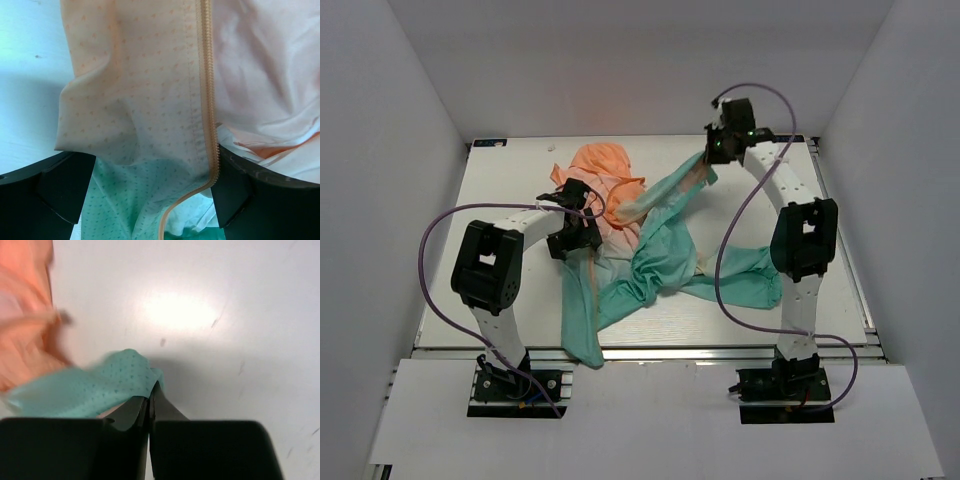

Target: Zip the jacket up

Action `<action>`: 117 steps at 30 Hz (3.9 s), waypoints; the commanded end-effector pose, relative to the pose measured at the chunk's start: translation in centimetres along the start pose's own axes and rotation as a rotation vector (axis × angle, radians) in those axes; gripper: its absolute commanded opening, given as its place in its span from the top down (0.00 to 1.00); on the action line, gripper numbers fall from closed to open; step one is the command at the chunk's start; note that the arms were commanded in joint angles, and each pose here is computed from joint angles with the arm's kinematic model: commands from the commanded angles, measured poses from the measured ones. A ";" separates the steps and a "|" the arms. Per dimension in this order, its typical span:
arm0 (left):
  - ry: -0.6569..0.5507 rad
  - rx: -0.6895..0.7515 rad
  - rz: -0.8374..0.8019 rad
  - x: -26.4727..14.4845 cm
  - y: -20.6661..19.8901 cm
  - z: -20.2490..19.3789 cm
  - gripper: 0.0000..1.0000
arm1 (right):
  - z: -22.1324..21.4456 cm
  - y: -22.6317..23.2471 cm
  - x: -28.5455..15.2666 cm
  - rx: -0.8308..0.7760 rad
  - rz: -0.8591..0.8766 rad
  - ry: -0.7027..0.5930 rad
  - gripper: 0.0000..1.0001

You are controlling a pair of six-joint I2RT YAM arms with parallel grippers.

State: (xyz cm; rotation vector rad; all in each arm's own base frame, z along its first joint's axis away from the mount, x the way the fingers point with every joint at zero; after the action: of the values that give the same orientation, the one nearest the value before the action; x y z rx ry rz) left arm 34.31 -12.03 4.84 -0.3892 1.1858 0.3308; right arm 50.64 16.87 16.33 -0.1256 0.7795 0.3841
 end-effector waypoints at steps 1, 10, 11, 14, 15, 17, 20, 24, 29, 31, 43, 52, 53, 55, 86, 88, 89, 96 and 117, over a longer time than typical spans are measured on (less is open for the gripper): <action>-0.021 -0.012 0.064 -0.9 1.5 -0.1 0.02 | 3.0 -6.0 -1.9 0.180 -0.084 -0.022 1.00; -0.075 -0.046 0.050 -2.4 1.1 1.2 0.02 | -0.9 -3.4 -11.9 0.202 0.230 0.019 1.00; -0.081 -0.051 0.039 -2.9 1.0 1.4 0.02 | -1.5 -1.7 -12.8 0.211 0.284 0.008 1.00; -0.087 -0.073 0.020 -3.4 0.9 1.3 0.02 | -3.9 3.7 -16.2 0.204 0.379 -0.052 1.00; -0.082 -0.075 0.015 -3.5 0.9 1.2 0.02 | -4.4 5.1 -17.2 0.198 0.400 -0.058 1.00; -0.088 -0.082 0.004 -4.1 0.9 1.2 0.02 | -5.9 9.8 -19.8 0.133 0.475 -0.063 1.00; -0.097 -0.099 0.006 -4.9 1.4 1.0 0.02 | -9.5 15.4 -22.1 0.070 0.596 -0.008 1.00; -0.099 -0.122 -0.017 -6.6 2.0 0.4 0.02 | -16.7 19.7 -20.8 0.014 0.703 0.134 1.00; -0.080 -0.140 -0.062 -8.3 2.9 -1.0 0.02 | -25.7 23.1 -16.7 -0.133 0.687 0.336 0.93; -0.077 -0.144 -0.091 -9.0 3.2 -1.6 0.02 | -27.9 24.3 -15.8 -0.192 0.673 0.408 0.89; 0.181 -0.128 -0.275 -8.5 4.7 -11.4 0.02 | -24.6 25.5 -17.3 -0.332 0.685 0.284 0.11; 0.193 -0.144 -0.274 -6.8 3.9 -12.6 0.02 | -26.8 25.9 -14.1 -0.322 0.674 0.378 0.11; 0.183 -0.148 -0.267 -6.5 3.8 -12.3 0.02 | -26.3 25.9 -13.7 -0.304 0.664 0.370 0.11; 0.160 -0.147 -0.226 -5.5 3.5 -11.6 0.02 | -26.1 24.8 -12.2 -0.261 0.618 0.387 0.11; -0.060 -0.117 -0.252 -10.0 0.8 -2.4 0.02 | -23.5 10.0 -12.7 -0.123 0.184 0.272 0.11; -0.056 -0.112 -0.239 -10.3 2.3 -3.7 0.02 | -23.8 9.5 -12.5 -0.140 0.153 0.275 0.11; -0.061 -0.110 -0.239 -10.7 3.4 -4.5 0.02 | -24.1 9.2 -12.2 -0.147 0.142 0.289 0.10; -0.084 -0.127 -0.195 -11.4 7.4 -7.2 0.02 | -21.2 9.9 -9.0 -0.166 0.153 0.293 0.22; -0.109 -0.131 -0.255 -12.7 7.3 -7.2 0.02 | -20.4 22.4 -15.0 0.107 0.841 0.217 1.00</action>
State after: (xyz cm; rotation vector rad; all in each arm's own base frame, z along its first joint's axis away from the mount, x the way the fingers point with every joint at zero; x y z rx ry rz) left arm 20.74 -9.13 12.67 -0.6025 1.0252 0.2484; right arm 19.22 27.75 14.48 0.2006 0.9702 1.1650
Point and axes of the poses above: each gripper's point midway between its finger pads, its own x axis out along the fingers, its own y axis along the line the jaws close on, z = x × y, the point moved 3 cm from there along -x, back along the fingers, and after that the axes turned 10 degrees about -x, right-handed, at the moved point
